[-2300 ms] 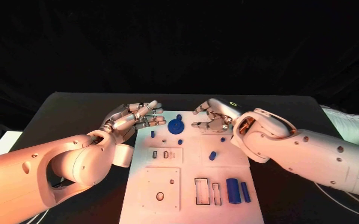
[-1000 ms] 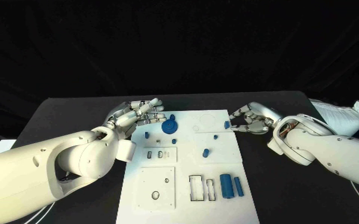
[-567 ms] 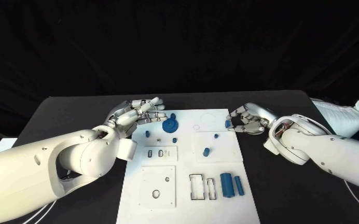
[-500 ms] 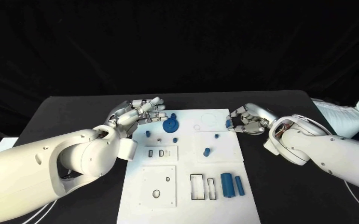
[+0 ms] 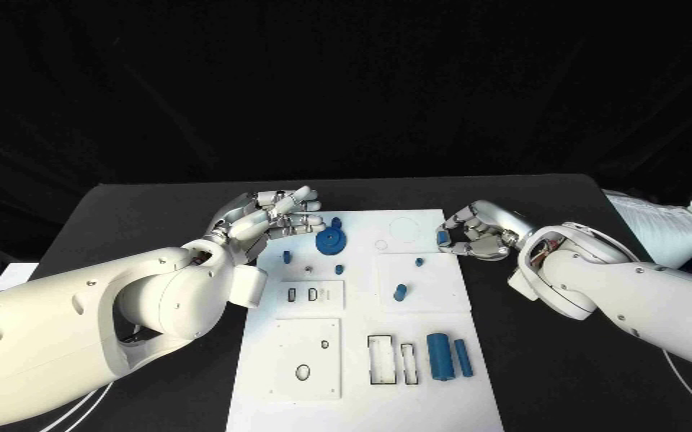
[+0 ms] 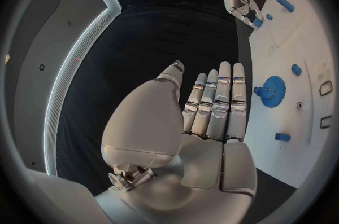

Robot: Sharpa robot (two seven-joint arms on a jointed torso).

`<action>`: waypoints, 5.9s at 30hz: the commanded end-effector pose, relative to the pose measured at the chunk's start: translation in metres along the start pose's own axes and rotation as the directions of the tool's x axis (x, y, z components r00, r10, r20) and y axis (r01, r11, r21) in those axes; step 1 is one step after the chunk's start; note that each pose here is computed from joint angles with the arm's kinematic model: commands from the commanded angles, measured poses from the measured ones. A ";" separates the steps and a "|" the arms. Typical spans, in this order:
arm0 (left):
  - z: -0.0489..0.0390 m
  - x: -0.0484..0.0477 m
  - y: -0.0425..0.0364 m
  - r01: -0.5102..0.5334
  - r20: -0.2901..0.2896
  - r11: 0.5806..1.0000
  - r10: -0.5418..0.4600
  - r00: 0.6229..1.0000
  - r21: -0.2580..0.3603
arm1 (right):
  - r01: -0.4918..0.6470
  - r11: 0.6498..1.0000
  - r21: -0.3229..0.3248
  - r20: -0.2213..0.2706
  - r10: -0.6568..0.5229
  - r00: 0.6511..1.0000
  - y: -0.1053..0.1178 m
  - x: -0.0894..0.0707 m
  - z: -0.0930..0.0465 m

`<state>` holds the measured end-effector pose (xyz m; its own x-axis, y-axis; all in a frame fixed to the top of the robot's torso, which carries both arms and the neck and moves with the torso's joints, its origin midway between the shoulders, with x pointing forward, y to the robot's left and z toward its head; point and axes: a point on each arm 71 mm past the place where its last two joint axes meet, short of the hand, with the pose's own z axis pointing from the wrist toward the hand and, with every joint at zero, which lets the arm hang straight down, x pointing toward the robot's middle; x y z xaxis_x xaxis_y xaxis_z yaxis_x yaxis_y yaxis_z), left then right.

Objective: Assemble the parts on the task board

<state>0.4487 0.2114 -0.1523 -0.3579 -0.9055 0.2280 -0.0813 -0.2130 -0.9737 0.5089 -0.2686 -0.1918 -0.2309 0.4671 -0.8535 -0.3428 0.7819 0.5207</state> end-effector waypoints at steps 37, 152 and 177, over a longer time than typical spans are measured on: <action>-0.0005 -0.0004 -0.0011 0.007 -0.014 1.000 -0.007 1.000 0.007 | -0.045 0.997 -0.055 0.018 0.046 0.999 0.023 0.006 0.006; 0.0041 -0.0262 0.0031 -0.106 -0.015 0.992 0.105 0.994 -0.067 | -0.062 0.877 -0.476 -0.051 0.042 0.998 0.178 0.055 -0.005; 0.0219 -0.0247 0.0229 -0.830 -0.443 0.278 0.740 0.506 -0.484 | -0.231 0.963 -0.138 0.121 0.248 0.961 0.085 -0.041 -0.014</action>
<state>0.4766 0.2123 -0.1751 -0.6326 -0.5822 -0.5107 -0.1611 0.7440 -0.6485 0.4757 -0.2252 -0.1114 -0.1897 0.6705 -0.7172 -0.4369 0.5965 0.6732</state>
